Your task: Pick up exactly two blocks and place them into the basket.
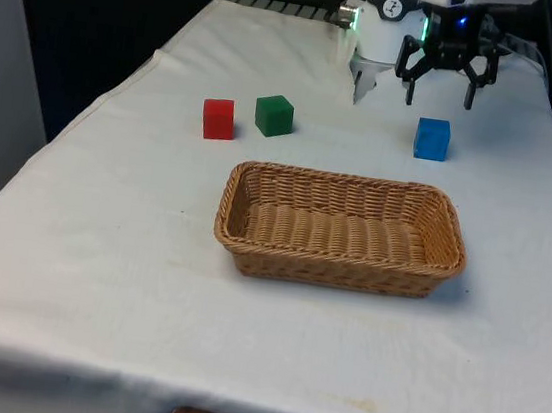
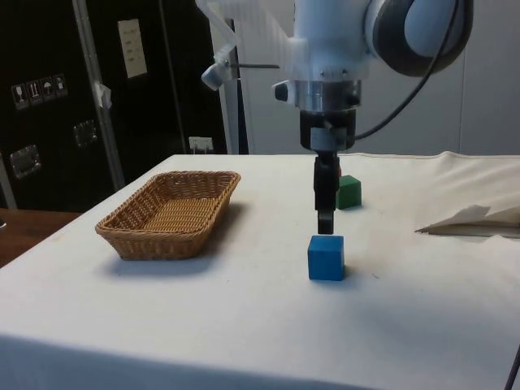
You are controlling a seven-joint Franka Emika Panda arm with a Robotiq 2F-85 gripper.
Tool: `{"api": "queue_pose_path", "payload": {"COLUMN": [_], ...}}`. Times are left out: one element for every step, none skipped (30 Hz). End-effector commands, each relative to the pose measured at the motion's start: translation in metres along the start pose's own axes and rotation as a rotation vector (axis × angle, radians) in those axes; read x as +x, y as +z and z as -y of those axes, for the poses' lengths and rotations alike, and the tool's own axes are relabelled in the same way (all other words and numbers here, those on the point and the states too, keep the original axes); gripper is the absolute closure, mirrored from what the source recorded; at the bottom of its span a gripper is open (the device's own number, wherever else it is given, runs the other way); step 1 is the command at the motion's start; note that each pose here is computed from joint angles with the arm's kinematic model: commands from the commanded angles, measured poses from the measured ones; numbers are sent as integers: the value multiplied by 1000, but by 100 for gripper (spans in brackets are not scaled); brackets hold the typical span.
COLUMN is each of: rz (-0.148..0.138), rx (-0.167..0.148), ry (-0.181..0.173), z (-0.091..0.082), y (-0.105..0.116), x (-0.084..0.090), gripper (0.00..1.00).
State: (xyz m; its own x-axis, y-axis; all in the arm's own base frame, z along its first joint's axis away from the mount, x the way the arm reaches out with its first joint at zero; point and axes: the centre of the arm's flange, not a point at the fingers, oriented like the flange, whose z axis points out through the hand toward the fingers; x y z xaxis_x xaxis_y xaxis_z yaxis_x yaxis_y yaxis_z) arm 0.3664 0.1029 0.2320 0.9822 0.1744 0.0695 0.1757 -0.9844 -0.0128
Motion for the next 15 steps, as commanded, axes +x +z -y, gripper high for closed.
{"api": "queue_pose_path", "payload": {"rz": [-2, 3, -1, 0, 3, 3, 3, 4, 4, 4, 9, 4, 4, 4, 5], "rx": [4, -1, 3, 3, -1, -1, -4, -8, -10, -13, -23, -16, -18, -21, -26], "ry": [3, 0, 4, 6, 7, 7, 10, 11, 11, 12, 6, 15, 15, 16, 18], "z": [1, 0, 1, 0, 1, 1, 1, 1, 1, 1, -2, 1, 2, 2, 3], "y": [2, 1, 3, 4, 7, 7, 10, 12, 14, 16, 15, 17, 19, 21, 24], "x": [-2, -1, -2, -2, -3, -3, -3, -4, -3, -3, -1, -2, -2, -1, -1], "gripper": [0, 0, 0, 0, 0, 0, 0, 0, 0, 0, 0, 0, 0, 0, 0]}}
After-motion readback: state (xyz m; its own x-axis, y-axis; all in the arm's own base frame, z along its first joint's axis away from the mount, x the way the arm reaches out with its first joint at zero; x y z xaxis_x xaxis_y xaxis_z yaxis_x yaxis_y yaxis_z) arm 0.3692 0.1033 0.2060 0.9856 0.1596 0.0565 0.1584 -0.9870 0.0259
